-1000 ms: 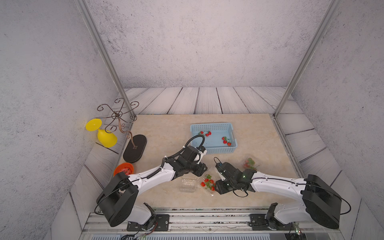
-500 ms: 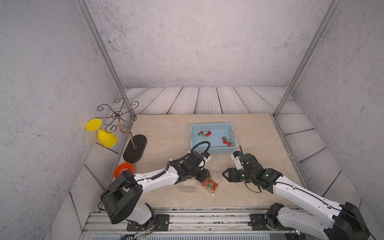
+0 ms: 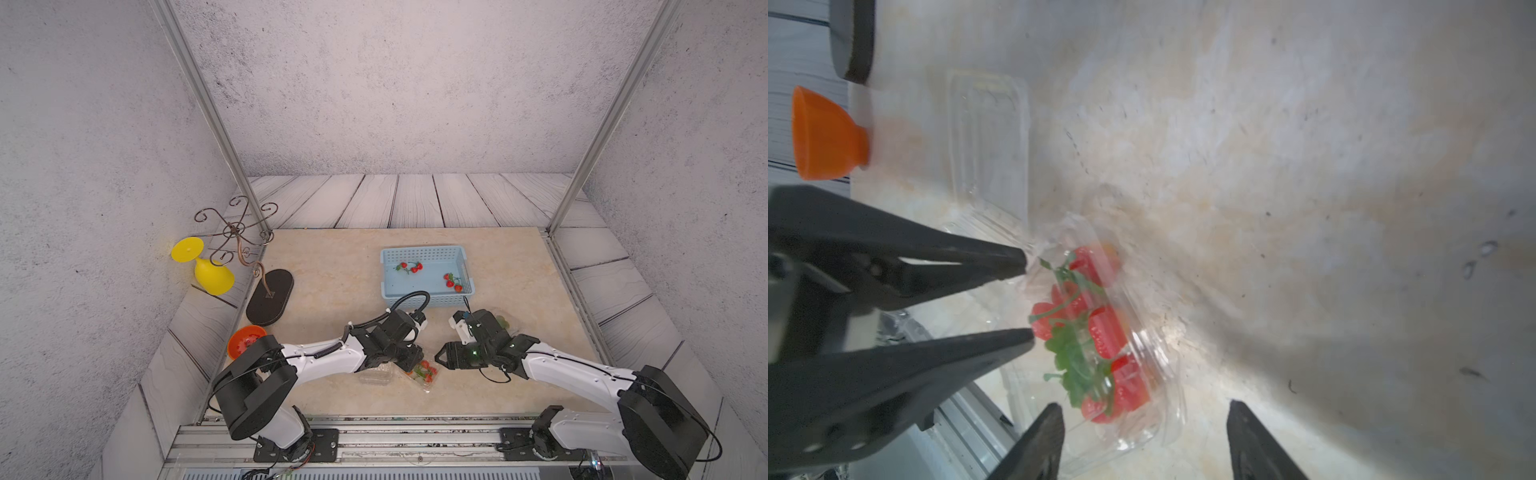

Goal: Pack strawberries into containers
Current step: Close the packing box at the center of the board.

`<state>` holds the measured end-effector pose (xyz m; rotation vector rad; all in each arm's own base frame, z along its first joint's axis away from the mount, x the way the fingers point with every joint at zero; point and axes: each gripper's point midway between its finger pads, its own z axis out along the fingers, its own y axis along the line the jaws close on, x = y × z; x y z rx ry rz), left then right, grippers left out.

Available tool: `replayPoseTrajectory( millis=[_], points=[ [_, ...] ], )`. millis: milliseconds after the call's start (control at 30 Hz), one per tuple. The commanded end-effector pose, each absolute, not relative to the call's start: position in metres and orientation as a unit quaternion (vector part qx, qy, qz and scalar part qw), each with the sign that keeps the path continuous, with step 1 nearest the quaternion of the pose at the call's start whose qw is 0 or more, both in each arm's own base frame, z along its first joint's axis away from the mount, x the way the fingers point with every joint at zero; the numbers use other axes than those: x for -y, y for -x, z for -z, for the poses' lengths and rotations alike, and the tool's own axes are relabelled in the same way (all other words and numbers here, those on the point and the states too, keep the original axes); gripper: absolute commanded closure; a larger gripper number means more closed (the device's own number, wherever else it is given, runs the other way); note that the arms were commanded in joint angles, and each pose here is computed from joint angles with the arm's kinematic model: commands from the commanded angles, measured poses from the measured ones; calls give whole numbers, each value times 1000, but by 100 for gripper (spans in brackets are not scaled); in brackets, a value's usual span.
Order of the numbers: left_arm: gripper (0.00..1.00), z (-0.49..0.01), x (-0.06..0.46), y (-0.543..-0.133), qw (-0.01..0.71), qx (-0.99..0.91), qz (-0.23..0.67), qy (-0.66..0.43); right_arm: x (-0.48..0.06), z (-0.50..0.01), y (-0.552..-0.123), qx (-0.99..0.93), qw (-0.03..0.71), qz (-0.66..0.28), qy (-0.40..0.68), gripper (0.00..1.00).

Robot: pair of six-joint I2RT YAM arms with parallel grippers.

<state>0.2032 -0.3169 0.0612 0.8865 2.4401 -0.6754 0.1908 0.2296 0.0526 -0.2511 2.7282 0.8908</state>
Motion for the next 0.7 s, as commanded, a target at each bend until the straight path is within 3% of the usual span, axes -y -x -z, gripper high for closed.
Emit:
replayPoseTrajectory(
  millis=[0, 567, 667],
  points=[
    [60, -55, 315, -203, 228, -888, 235, -324, -231, -46, -188, -937, 123, -316, 85, 37],
    [60, -52, 313, -203, 227, -889, 231, -324, -230, -23, -177, -937, 102, -327, 68, 51],
    [60, -59, 313, -205, 236, -887, 231, -322, -227, -31, -178, -938, 109, -321, 71, 47]
  ],
)
